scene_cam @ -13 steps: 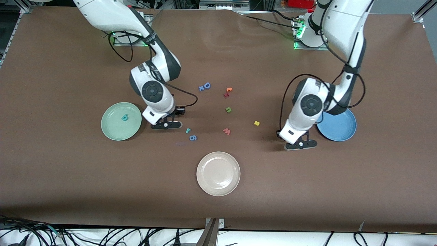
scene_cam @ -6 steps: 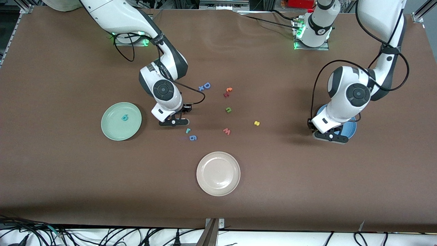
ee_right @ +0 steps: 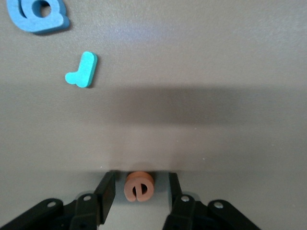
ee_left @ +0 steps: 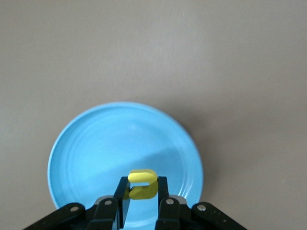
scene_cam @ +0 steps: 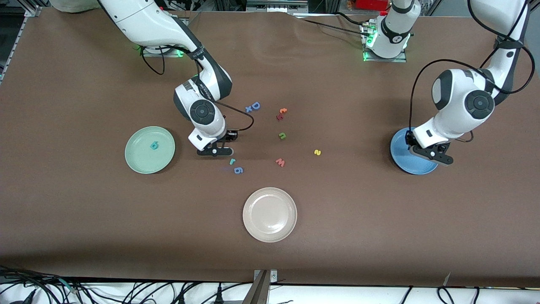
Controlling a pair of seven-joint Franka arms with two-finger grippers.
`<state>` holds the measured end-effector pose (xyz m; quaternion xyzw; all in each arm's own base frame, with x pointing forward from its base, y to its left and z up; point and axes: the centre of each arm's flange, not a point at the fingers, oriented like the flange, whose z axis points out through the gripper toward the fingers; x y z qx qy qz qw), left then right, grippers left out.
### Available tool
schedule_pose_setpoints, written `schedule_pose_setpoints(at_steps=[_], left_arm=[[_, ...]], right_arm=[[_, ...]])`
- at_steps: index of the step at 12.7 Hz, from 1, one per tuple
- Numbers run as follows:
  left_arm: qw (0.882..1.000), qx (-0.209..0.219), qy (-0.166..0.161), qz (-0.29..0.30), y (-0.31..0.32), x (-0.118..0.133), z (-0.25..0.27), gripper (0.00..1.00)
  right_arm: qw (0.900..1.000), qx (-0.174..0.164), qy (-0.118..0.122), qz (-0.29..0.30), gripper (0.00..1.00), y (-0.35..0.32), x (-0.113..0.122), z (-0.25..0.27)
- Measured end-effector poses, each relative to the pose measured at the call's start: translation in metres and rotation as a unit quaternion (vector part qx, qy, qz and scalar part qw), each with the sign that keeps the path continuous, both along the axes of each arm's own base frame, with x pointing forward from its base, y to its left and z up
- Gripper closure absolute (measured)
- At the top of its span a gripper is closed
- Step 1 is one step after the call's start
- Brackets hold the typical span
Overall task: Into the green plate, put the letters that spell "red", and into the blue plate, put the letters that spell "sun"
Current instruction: 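Grasp the orange e with the right gripper while the left gripper lowers the u, then place the e on the green plate while the left gripper reaches the yellow z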
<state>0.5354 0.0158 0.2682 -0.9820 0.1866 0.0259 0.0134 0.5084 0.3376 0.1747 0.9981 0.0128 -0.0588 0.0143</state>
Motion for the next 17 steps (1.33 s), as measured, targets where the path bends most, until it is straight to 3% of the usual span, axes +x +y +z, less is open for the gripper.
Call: schedule_pose_setpoints(at_steps=[3, 4, 5, 6, 10, 12, 13, 16, 17], left_arm=[[0.999, -0.003, 0.034, 0.003, 0.017, -0.019, -0.021, 0.73], [0.999, -0.003, 0.041, 0.005, 0.019, -0.022, -0.027, 0.73], [0.999, -0.003, 0.047, 0.007, 0.021, -0.023, -0.033, 0.73], [0.999, -0.003, 0.053, 0.007, 0.021, -0.025, -0.040, 0.73], [0.998, -0.001, 0.065, 0.016, 0.022, -0.027, -0.072, 0.69], [0.998, 0.000, 0.064, 0.026, 0.025, -0.028, -0.082, 0.67], [0.997, 0.001, 0.063, 0.034, 0.026, -0.027, -0.083, 0.65], [0.997, 0.003, 0.051, 0.065, 0.025, -0.019, -0.077, 0.35], [0.997, 0.003, 0.043, 0.068, 0.019, -0.011, -0.070, 0.34]], right_arm=[[1.000, 0.002, -0.004, -0.006, 0.50, 0.000, -0.001, -0.001], [1.000, 0.003, -0.005, -0.006, 0.56, 0.001, -0.001, 0.000], [1.000, 0.004, -0.006, -0.007, 0.70, 0.002, -0.001, 0.001], [1.000, 0.004, -0.006, -0.008, 0.72, 0.002, -0.001, 0.001], [1.000, 0.003, -0.008, -0.010, 0.72, 0.000, 0.001, 0.003], [1.000, -0.004, -0.011, -0.001, 0.72, -0.014, 0.015, 0.016], [1.000, -0.014, -0.005, 0.015, 0.72, -0.026, 0.025, 0.029], [0.997, -0.037, 0.013, 0.069, 0.72, -0.083, 0.052, 0.065], [0.995, -0.042, 0.020, 0.086, 0.72, -0.103, 0.059, 0.072]])
